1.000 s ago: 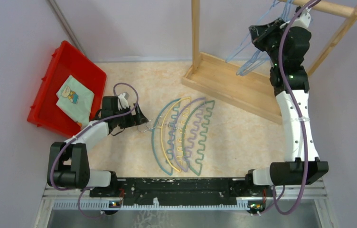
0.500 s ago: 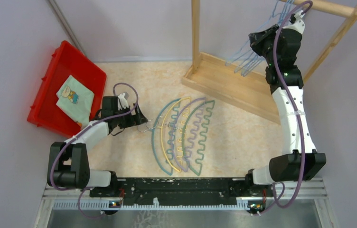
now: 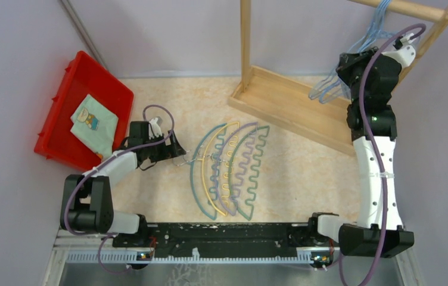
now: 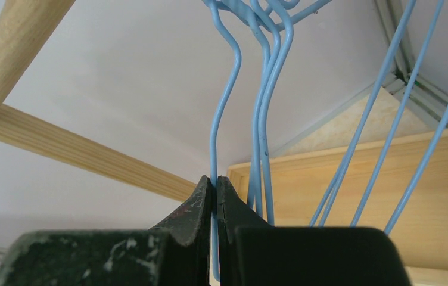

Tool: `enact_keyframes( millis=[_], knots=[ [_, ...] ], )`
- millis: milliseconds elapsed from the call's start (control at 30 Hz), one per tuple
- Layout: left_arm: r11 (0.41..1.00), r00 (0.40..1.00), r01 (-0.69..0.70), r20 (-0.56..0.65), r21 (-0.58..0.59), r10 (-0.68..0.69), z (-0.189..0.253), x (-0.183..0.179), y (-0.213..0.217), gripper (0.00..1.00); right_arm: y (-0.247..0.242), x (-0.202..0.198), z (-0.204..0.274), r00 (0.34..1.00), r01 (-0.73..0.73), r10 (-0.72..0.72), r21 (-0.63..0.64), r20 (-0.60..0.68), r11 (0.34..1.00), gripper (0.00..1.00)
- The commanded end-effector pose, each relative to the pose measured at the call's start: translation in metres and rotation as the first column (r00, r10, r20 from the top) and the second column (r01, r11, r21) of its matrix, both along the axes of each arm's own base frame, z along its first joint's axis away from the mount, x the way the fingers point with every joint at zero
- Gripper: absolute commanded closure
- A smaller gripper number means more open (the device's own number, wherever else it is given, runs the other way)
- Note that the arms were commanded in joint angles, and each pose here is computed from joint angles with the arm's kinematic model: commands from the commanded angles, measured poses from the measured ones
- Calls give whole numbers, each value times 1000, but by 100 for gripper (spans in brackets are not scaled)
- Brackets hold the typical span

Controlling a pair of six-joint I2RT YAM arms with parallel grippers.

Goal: Organize the hangers

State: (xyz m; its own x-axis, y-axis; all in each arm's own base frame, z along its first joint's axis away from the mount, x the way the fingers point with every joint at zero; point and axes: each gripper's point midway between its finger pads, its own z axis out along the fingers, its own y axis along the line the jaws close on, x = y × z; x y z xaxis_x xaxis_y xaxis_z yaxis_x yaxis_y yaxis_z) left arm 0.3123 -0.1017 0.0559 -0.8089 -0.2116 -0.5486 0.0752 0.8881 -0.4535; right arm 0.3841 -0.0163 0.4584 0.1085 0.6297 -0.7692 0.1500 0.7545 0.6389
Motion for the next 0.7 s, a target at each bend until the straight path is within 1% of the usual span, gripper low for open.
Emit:
enact_keyframes(
  millis=[0,200,400,500,667],
  knots=[
    [1000,1000,10,11,-9,-10,2,2,-1,0,-24,-15,8,996,87,-86,-19,24,996,100],
    [1000,1000,13,15,-5,-13,2,1,-1,0,-30,-14,-12,995,94,-94,-14,-24,995,100],
    [1000,1000,13,18,-7,-13,3,1,-1,0,-36,-10,-21,991,117,-117,-16,-57,993,99],
    [1000,1000,11,20,-4,-11,4,1,0,0,-36,-8,-23,990,117,-118,-16,-72,993,79],
    [1000,1000,11,22,-2,-11,4,1,0,0,-36,-11,-17,992,118,-119,-22,-51,993,59]
  ],
)
